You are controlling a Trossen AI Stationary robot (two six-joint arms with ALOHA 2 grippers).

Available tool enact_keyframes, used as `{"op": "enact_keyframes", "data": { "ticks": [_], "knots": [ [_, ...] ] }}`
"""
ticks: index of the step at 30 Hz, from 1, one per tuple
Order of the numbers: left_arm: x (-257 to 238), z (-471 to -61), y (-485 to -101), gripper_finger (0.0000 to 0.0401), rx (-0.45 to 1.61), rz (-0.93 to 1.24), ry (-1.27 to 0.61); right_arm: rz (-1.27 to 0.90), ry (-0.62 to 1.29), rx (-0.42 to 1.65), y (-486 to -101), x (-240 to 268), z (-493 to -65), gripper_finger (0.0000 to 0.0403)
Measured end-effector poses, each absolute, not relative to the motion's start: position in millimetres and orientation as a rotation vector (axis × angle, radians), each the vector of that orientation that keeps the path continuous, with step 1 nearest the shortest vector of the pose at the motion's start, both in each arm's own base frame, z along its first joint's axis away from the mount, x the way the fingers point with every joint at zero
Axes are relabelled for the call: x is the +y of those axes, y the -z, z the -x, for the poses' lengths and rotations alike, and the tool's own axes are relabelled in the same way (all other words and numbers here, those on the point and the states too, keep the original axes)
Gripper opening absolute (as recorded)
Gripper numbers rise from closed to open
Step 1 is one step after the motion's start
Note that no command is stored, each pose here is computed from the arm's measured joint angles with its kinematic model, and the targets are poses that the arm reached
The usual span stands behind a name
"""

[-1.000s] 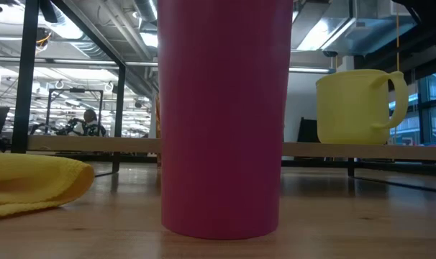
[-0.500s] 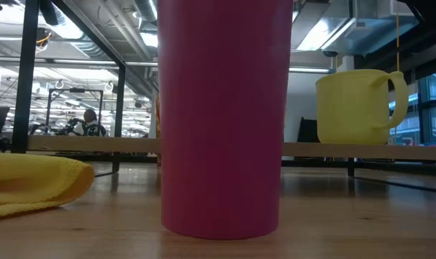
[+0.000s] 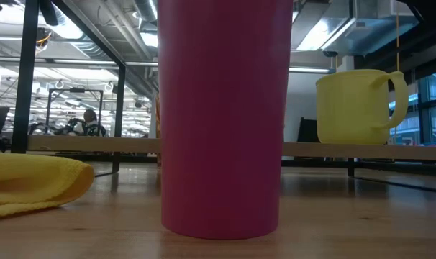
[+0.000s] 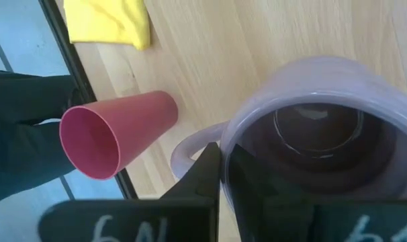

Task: Stack small to large cups/mugs on shelf
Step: Put the purple mug on the shelf

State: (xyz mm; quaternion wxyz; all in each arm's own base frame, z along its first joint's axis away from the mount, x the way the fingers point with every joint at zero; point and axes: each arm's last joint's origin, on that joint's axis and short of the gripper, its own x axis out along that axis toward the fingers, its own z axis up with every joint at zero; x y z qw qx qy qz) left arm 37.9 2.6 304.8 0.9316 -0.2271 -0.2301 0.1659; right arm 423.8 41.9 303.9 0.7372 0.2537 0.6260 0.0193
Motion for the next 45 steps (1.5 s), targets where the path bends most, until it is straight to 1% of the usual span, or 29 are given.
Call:
{"op": "enact_keyframes", "data": {
  "ticks": [13,21,31,37,39,42,45],
  "knots": [
    [2.6,-37.9,-304.8,0.0031,-0.471,0.465,-0.339,-0.542,-0.039,1.419,-302.9,44.5,-419.3,0.0022],
    [2.4,-37.9,-304.9,0.0031,-0.472,0.463,-0.333,-0.488,-0.099,1.444,-303.0,59.0,-415.3,0.0023],
    [2.3,-38.1,-304.6,0.0031,-0.470,0.460,-0.332,-0.444,-0.117,1.431,-303.7,45.8,-415.9,0.0023],
    [2.0,-38.5,-304.0,0.0031,-0.463,0.453,-0.332,-0.458,-0.094,1.516,-284.2,38.3,-410.8,0.0022],
    [2.0,-38.6,-303.9,0.0031,-0.462,0.452,-0.332,-0.484,-0.100,1.493,-286.0,38.0,-408.8,0.0023],
    [2.0,-38.5,-303.9,0.0031,-0.461,0.447,-0.334,-0.489,-0.124,1.406,-298.8,38.0,-404.6,0.0023],
    [1.9,-38.6,-303.9,0.0031,-0.460,0.444,-0.334,-0.503,-0.110,1.422,-296.3,36.2,-394.9,0.0024]
  ]
}}
